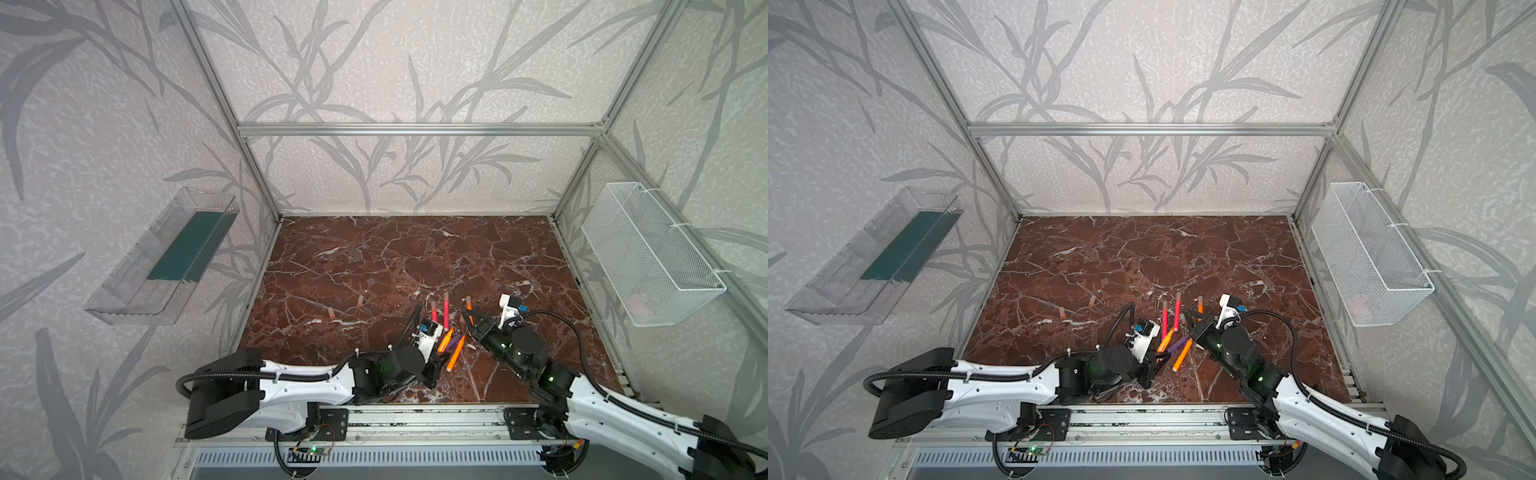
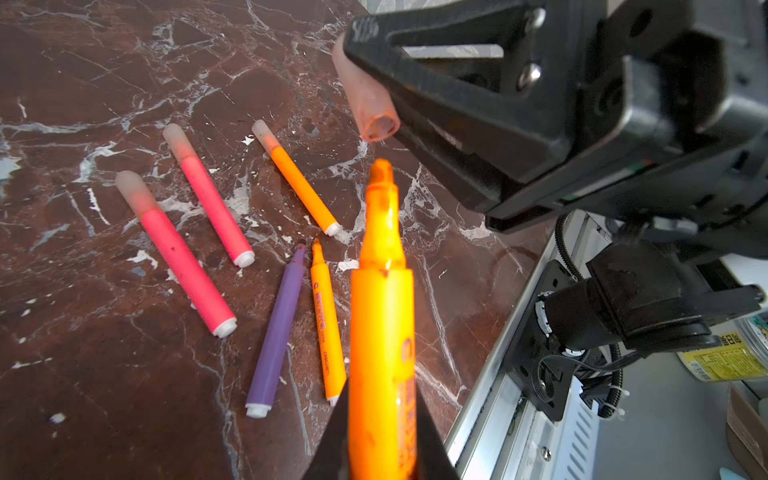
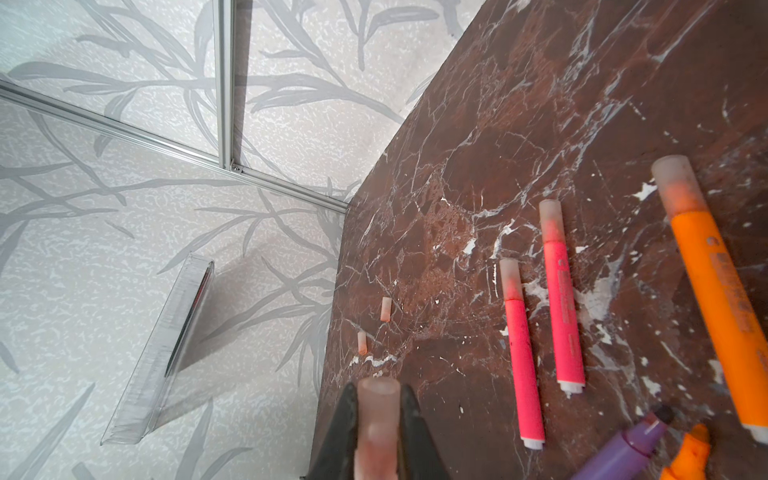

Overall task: Insert the pens into the pen caps
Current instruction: 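Carry the pink cap toward the orange marker while the left gripper holds it upright, then align the pink cap above the orange marker tip with the right gripper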

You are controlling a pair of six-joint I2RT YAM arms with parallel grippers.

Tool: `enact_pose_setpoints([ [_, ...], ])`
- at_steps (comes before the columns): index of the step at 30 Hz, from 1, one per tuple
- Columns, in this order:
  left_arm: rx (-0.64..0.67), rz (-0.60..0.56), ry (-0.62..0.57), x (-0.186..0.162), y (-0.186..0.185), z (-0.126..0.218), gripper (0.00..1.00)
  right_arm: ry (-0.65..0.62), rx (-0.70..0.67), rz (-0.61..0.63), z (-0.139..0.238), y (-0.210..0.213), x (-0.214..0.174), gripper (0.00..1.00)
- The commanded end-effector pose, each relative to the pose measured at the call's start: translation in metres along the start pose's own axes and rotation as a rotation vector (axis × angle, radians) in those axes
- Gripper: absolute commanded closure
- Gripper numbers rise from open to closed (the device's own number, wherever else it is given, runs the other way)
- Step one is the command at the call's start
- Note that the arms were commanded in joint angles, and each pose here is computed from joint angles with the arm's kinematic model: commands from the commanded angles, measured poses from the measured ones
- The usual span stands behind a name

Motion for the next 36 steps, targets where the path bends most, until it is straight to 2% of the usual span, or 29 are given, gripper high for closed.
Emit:
enact_pose_setpoints([
  [1, 0.002, 0.006, -0.069, 0.013, -0.008, -0.007, 1.0, -0.033, 0.042, 0.003, 0.002, 0.021, 0.006, 1.0],
  [8, 0.023, 0.018, -0.101, 0.013, -0.005, -0.009, 1.0, -0.035, 0.01, 0.03, 0.005, 0.021, 0.007, 1.0],
  [24, 0.057, 0.027, -0.117, 0.01, 0.0, -0.008, 1.0, 0.018, 0.049, 0.08, 0.006, 0.036, 0.001, 1.0],
  [36, 0.042, 0.036, -0.114, 0.007, 0.001, -0.007, 1.0, 0.056, 0.04, 0.128, -0.012, 0.047, -0.008, 1.0],
])
Point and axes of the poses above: each gripper's point midway between its finger pads, its own z axis back along the fingers, its own y axis along the line the jaws close on, x = y × z, the point moved 10 cm from there along z, back along the fingers, and after that the axes turned 3 degrees about -z, right-handed, at the moved point
